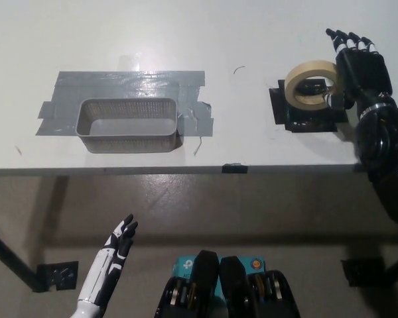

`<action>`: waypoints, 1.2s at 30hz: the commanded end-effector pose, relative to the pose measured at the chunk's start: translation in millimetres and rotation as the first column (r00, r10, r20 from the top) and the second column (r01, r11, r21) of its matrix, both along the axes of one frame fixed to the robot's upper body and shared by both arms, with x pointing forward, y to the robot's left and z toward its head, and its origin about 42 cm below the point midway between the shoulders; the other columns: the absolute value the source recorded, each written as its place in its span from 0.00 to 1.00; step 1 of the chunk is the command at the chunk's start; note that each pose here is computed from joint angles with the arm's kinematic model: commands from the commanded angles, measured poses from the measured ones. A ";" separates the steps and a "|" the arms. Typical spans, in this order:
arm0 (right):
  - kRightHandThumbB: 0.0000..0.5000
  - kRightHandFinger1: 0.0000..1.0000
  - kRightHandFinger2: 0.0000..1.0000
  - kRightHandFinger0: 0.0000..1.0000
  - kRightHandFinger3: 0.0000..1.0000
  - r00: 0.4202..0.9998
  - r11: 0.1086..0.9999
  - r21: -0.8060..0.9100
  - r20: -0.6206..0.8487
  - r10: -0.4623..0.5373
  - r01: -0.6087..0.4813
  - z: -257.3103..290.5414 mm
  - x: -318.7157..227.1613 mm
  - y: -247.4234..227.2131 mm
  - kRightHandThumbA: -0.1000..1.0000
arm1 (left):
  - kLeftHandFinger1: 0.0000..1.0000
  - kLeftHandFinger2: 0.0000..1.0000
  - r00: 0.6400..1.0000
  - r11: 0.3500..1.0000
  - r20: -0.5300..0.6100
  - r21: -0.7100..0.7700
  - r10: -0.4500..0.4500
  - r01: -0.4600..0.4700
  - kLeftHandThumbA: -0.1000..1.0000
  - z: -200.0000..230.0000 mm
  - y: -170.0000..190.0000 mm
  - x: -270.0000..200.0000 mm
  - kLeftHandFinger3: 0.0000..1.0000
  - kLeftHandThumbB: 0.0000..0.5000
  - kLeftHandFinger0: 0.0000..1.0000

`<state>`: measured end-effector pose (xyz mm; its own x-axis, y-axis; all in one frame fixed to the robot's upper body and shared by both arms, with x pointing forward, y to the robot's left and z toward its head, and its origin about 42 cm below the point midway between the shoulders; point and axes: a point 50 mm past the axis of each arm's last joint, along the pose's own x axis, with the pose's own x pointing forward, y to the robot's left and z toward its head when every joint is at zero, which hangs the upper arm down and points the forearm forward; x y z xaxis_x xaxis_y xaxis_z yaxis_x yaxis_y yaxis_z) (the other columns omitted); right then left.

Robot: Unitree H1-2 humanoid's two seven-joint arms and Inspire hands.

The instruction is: The robot picks the tape placed on the black area with right hand and places it in the small grey container.

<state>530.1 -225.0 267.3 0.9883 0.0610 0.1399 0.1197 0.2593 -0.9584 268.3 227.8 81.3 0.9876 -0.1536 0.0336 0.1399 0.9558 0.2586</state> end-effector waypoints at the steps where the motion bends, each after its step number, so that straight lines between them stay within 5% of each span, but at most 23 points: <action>1: 0.91 1.00 1.00 1.00 1.00 0.993 1.000 0.005 0.114 0.008 -0.008 40.4 13.6 11.8 0.95 | 1.00 1.00 0.998 1.000 0.048 0.001 -0.030 0.030 1.00 8.9 -0.5 1.3 1.00 0.36 1.00; 9: 0.78 1.00 1.00 1.00 1.00 0.997 1.000 -0.001 0.079 0.002 -0.002 44.3 21.8 18.9 1.00 | 1.00 1.00 0.998 1.000 0.050 0.002 -0.029 0.029 1.00 10.8 -1.5 0.5 1.00 0.36 1.00; 15: 0.80 1.00 1.00 1.00 1.00 0.999 1.000 -0.029 0.051 -0.006 0.008 43.8 29.5 19.6 1.00 | 1.00 1.00 0.998 0.999 0.056 -0.005 -0.033 0.033 1.00 12.9 -0.8 1.5 1.00 0.31 1.00; 26: 0.77 1.00 1.00 1.00 1.00 1.000 0.998 -0.058 0.003 -0.026 0.026 39.4 42.4 17.0 1.00 | 1.00 1.00 0.997 0.999 0.063 0.015 -0.035 0.034 1.00 15.4 -0.7 3.2 1.00 0.38 1.00; 29: 0.78 1.00 1.00 1.00 1.00 0.998 0.999 -0.025 0.061 -0.020 0.021 36.9 45.2 12.8 0.89 | 1.00 1.00 0.997 0.999 0.065 0.018 -0.045 0.044 1.00 15.5 -1.8 3.8 1.00 0.39 1.00; 31: 0.70 1.00 1.00 1.00 1.00 0.977 0.990 0.130 0.214 0.017 -0.046 38.4 44.1 10.8 0.58 | 1.00 1.00 0.997 0.999 0.064 0.018 -0.049 0.048 1.00 15.8 -2.5 3.7 1.00 0.41 1.00; 32: 0.65 0.38 0.54 0.28 0.69 0.951 0.974 0.211 0.309 0.011 -0.080 41.2 42.7 10.8 0.36 | 1.00 1.00 0.997 0.999 0.064 0.022 -0.050 0.049 1.00 17.8 -2.9 3.9 1.00 0.42 1.00; 33: 0.64 0.32 0.49 0.18 0.63 0.950 0.974 0.212 0.311 0.011 -0.081 41.5 43.0 10.6 0.35 | 1.00 1.00 0.997 0.999 0.065 0.022 -0.050 0.049 1.00 18.2 -2.9 4.2 1.00 0.42 1.00; 34: 0.47 0.02 0.18 0.00 0.30 0.934 0.945 0.302 0.357 0.014 -0.130 47.3 42.5 11.0 0.22 | 1.00 1.00 0.996 0.999 0.069 0.026 -0.048 0.047 1.00 19.5 -2.9 5.3 1.00 0.43 1.00; 36: 0.32 0.04 0.26 0.00 0.10 0.917 0.907 0.388 0.398 -0.004 -0.164 56.5 42.9 13.7 0.16 | 1.00 1.00 0.997 0.999 0.067 0.014 -0.049 0.049 1.00 19.5 -2.3 6.5 1.00 0.44 1.00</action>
